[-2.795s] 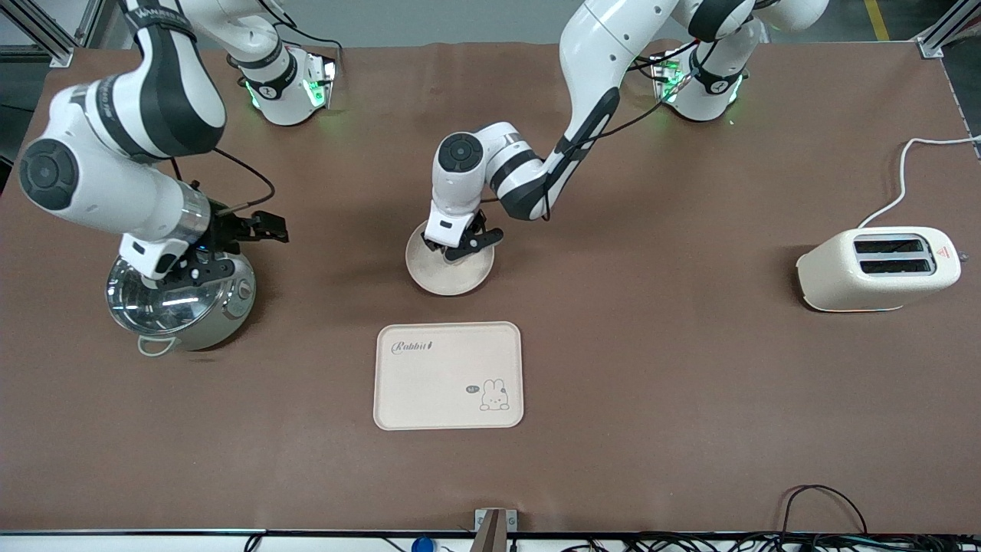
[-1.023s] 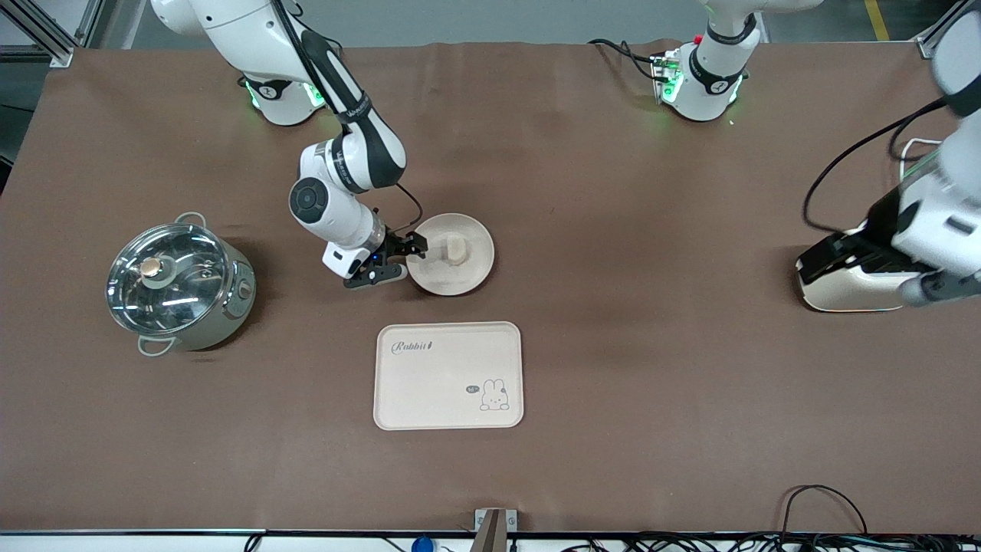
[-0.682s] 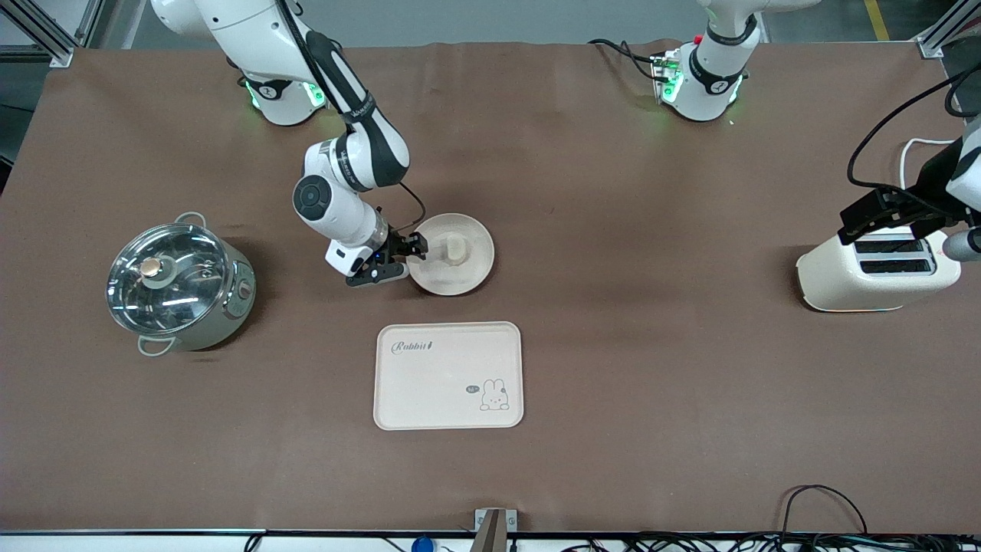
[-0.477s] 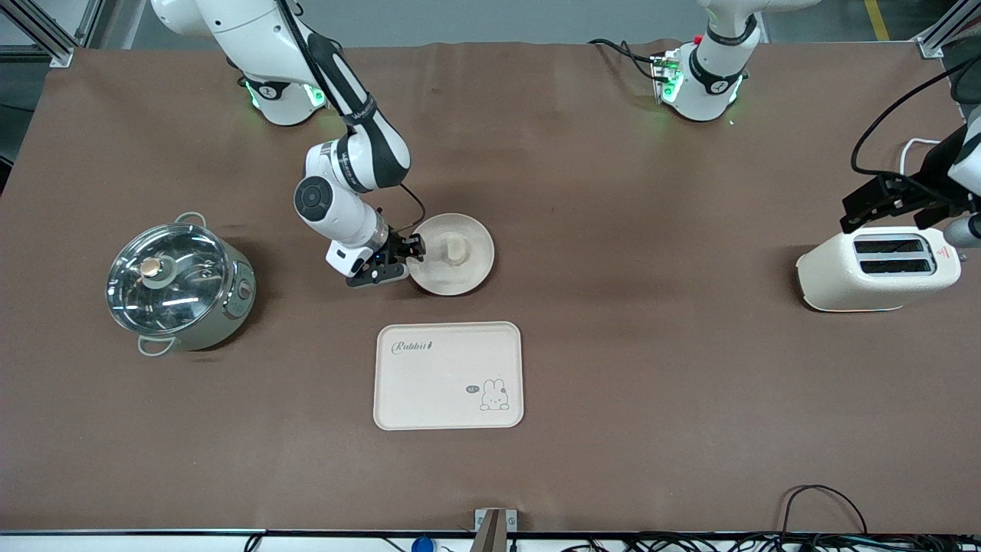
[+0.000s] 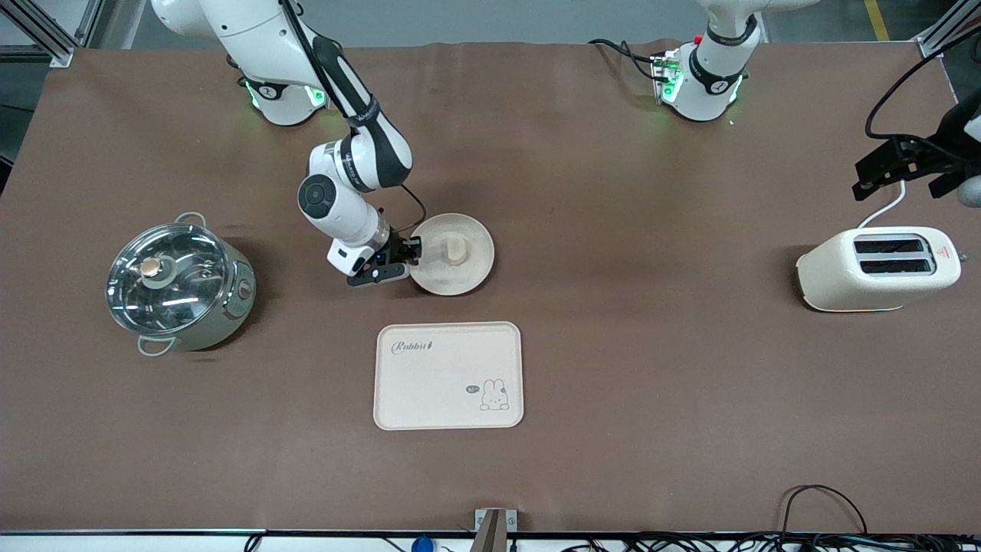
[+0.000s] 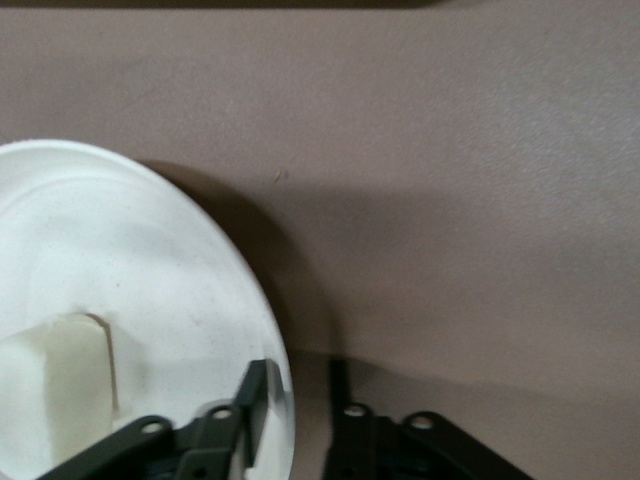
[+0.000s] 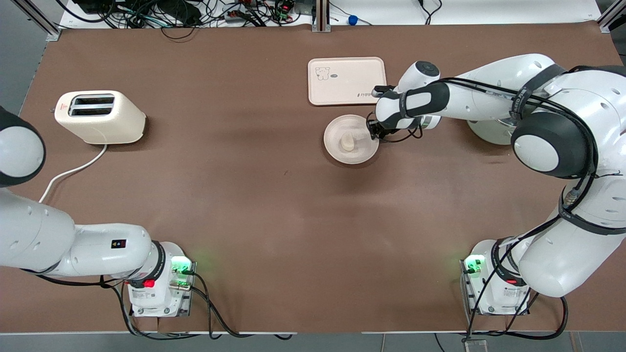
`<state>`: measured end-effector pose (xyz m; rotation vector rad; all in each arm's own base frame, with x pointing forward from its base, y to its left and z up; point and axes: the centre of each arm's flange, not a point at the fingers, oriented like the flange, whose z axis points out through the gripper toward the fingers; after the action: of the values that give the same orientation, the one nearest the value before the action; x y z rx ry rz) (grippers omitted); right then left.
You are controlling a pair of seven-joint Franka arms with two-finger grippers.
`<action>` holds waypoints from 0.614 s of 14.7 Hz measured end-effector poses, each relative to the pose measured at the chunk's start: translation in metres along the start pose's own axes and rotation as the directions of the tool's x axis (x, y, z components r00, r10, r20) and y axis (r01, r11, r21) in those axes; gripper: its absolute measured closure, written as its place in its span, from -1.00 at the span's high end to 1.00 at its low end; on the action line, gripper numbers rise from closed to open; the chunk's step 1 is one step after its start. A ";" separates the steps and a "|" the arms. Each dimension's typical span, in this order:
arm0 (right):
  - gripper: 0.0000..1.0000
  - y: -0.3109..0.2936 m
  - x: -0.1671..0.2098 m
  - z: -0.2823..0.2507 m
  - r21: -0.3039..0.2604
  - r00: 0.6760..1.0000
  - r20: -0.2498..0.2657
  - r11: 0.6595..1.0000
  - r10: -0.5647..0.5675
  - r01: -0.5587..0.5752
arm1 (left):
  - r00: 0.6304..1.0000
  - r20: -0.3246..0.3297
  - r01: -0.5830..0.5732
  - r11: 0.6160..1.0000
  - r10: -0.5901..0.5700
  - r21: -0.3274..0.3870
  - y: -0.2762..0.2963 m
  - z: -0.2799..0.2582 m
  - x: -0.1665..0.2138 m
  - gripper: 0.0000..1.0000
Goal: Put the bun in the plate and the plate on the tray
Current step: 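Grasp the plate rim with the right gripper while the left retracts, then slide the plate with the right gripper onto the bear tray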
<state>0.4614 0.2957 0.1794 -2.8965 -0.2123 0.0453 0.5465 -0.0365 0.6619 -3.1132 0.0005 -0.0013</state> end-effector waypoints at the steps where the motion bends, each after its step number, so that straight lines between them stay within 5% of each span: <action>1: -0.80 -0.002 0.000 -0.002 0.003 1.000 -0.006 1.000 0.000 0.001 | 1.000 0.004 -0.002 1.000 0.002 0.001 0.001 0.001 -0.003 1.00; 9: -0.83 -0.007 0.000 -0.006 0.066 0.996 0.000 0.993 0.093 -0.093 | 1.000 0.019 -0.011 1.000 0.011 0.005 0.005 0.003 -0.012 1.00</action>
<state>0.4606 0.3008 0.1866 -2.8385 -0.0737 0.0634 0.5341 -0.0418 0.6591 -3.1084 0.0168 0.0292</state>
